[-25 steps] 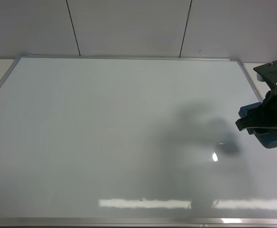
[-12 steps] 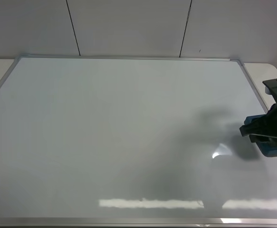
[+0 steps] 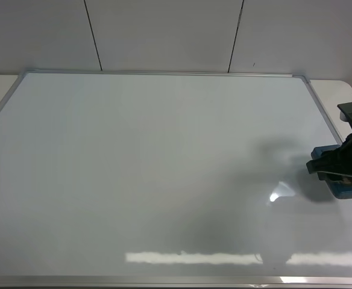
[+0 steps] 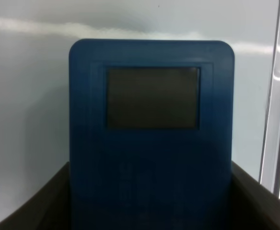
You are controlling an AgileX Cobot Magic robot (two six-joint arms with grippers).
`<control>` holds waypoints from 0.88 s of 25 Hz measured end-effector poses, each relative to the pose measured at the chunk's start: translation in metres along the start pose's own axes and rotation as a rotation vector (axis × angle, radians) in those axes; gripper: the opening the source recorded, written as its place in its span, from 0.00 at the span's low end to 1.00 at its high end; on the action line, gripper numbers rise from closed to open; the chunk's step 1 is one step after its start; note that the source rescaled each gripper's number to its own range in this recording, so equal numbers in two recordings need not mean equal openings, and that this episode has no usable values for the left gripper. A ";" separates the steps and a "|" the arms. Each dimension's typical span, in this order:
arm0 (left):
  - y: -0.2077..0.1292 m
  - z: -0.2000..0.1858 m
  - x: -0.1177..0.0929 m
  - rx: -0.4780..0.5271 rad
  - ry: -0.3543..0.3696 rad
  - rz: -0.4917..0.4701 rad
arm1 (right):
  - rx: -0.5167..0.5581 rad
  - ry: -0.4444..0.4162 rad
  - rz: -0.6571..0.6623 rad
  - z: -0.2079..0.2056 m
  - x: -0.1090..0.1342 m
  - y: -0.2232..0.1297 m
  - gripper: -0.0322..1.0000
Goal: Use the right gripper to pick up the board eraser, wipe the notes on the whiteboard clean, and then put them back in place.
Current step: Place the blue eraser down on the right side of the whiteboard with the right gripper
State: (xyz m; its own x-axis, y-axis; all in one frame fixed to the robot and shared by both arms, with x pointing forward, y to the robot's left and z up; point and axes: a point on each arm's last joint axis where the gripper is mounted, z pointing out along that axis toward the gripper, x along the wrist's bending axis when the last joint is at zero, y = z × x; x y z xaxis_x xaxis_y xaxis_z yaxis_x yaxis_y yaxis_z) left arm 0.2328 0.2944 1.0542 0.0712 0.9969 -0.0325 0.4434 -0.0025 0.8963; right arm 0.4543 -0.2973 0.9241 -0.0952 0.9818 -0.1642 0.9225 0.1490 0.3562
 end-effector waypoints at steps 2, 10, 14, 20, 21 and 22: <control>0.000 0.000 0.000 0.000 0.000 0.000 | 0.001 0.000 0.001 0.000 0.000 0.000 0.04; 0.000 0.000 0.000 0.000 0.000 0.000 | 0.015 -0.004 0.004 0.000 0.000 -0.001 0.04; 0.000 0.000 0.000 0.000 0.000 0.000 | 0.020 -0.005 0.004 0.000 0.000 -0.002 0.04; 0.000 0.000 0.000 0.000 0.000 0.000 | 0.009 -0.009 -0.013 0.000 -0.001 -0.001 0.44; 0.000 0.000 0.000 0.000 0.000 0.000 | 0.002 -0.008 -0.016 0.000 -0.001 0.000 0.59; 0.000 0.000 0.000 0.000 0.000 0.000 | -0.002 -0.007 -0.017 0.000 -0.001 0.000 0.71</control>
State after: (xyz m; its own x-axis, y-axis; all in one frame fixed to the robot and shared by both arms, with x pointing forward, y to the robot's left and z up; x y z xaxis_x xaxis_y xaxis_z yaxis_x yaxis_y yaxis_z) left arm 0.2328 0.2944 1.0542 0.0712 0.9969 -0.0325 0.4434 -0.0025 0.8963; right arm 0.4545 -0.2979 0.9242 -0.1081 0.9784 -0.1764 0.9202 0.1656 0.3548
